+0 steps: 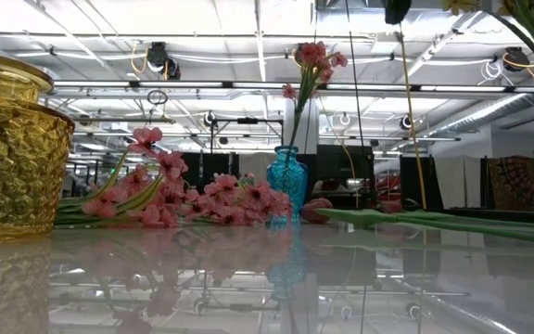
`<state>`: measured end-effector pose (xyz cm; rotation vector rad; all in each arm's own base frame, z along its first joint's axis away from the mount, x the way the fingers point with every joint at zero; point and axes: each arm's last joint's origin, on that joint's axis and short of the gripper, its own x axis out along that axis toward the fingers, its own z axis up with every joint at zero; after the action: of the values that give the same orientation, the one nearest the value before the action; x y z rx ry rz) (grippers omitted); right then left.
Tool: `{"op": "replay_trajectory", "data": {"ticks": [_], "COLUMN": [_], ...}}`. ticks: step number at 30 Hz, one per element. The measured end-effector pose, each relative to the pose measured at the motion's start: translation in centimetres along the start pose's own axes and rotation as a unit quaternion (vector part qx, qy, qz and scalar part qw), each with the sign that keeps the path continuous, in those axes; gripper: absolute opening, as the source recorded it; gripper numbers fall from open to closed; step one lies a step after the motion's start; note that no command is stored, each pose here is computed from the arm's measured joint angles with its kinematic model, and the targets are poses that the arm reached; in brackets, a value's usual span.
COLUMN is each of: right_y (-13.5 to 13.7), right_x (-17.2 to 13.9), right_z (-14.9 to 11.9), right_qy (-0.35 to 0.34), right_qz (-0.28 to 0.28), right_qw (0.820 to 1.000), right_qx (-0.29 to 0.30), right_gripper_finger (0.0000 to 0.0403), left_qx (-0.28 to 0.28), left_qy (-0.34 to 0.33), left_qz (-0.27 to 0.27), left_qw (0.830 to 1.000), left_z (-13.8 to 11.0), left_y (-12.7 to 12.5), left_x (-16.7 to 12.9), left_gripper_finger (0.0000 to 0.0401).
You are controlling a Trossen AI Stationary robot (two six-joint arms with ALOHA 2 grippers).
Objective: Sort flowers into vase by color
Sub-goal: Put the yellow flowers into the transparent vase
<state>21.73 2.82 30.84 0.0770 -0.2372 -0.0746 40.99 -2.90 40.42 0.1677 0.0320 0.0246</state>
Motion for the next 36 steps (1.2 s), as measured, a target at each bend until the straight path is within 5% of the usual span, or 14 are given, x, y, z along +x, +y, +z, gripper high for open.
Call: {"op": "replay_trajectory", "data": {"ticks": [6,12,26,36], "right_y": [-1.2,-2.0,-1.6,-1.6], "right_x": [-1.7,-1.0,2.9,3.7], "right_z": [1.3,2.1,1.0,0.4], "right_qy": [0.016,0.119,0.122,0.116], "right_qz": [-0.019,-0.015,-0.003,0.011], "right_qw": [0.999,0.992,0.993,0.993], "right_qx": [0.036,0.026,0.005,0.0], "right_gripper_finger": [0.0202,0.0241,0.0239,0.0181], "left_qx": [-0.013,-0.032,-0.029,-0.026], "left_qy": [0.04,0.082,0.121,0.127], "left_qz": [-0.011,-0.077,-0.055,-0.056], "left_qw": [0.999,0.993,0.991,0.99], "left_z": [0.6,-0.5,-1.2,-1.3], "left_y": [2.0,2.6,2.7,2.6], "left_x": [-1.9,-1.9,-2.1,-2.1], "left_gripper_finger": [0.0017,0.002,0.0021,0.0022]}}
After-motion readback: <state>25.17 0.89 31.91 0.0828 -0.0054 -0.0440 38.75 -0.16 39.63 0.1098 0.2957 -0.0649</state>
